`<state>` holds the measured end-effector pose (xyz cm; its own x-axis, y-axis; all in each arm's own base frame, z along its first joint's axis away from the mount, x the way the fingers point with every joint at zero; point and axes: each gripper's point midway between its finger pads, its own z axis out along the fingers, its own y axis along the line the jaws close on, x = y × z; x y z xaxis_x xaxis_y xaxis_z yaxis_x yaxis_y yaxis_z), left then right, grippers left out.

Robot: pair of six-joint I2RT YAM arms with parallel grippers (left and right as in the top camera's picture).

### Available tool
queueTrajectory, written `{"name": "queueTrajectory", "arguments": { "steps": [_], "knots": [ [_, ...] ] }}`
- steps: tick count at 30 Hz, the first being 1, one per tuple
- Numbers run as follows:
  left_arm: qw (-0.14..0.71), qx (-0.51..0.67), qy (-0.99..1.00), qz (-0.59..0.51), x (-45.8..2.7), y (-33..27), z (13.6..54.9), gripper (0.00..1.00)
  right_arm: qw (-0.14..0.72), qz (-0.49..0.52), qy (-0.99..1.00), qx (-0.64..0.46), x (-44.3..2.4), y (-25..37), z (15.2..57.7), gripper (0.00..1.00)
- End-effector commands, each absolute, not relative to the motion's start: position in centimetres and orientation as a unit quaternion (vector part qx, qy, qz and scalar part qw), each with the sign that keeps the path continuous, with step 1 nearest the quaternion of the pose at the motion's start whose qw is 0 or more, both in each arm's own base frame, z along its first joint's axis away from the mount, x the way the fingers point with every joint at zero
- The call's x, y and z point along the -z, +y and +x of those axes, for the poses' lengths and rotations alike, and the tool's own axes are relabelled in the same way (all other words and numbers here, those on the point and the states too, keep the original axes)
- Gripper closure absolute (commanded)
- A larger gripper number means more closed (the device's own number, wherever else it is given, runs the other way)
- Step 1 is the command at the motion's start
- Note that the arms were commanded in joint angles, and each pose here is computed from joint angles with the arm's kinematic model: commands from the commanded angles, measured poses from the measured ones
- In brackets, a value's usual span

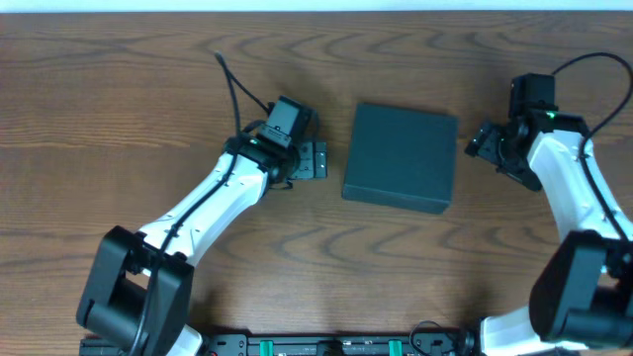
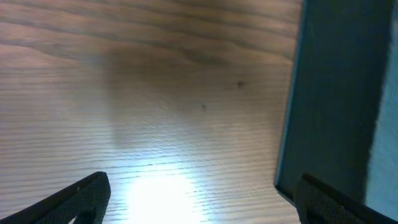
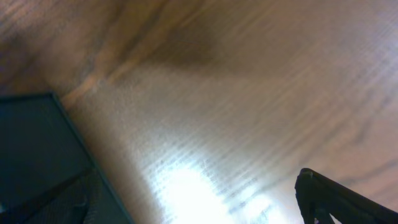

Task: Pack container
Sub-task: 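Push the box from both sides with both grippers to center it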

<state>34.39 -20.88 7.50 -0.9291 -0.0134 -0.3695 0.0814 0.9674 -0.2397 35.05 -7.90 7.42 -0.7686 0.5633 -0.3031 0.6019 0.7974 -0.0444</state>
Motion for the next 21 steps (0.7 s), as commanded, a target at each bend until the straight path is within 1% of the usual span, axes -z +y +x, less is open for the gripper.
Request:
{"name": "queueTrajectory", "arguments": {
  "steps": [1, 9, 14, 21],
  "knots": [
    [0.179, 0.134, 0.974, 0.045, -7.2, -22.3, 33.7, 0.05, 0.126, 0.298, 0.944, 0.069, -6.0, -7.9, 35.4, 0.01],
    [0.171, 0.123, 0.975, 0.065, -6.2, -23.5, 32.7, 0.05, 0.104, 0.293, 0.949, 0.054, -2.8, -7.2, 36.2, 0.01],
    [0.182, 0.099, 0.976, 0.060, -6.2, -22.6, 33.1, 0.05, 0.128, 0.267, 0.955, 0.029, -2.8, -5.4, 37.9, 0.01],
    [0.160, 0.087, 0.982, 0.055, -5.7, -22.0, 32.1, 0.05, 0.148, 0.218, 0.964, -0.043, -3.1, -1.2, 39.8, 0.01]
  ]
}}
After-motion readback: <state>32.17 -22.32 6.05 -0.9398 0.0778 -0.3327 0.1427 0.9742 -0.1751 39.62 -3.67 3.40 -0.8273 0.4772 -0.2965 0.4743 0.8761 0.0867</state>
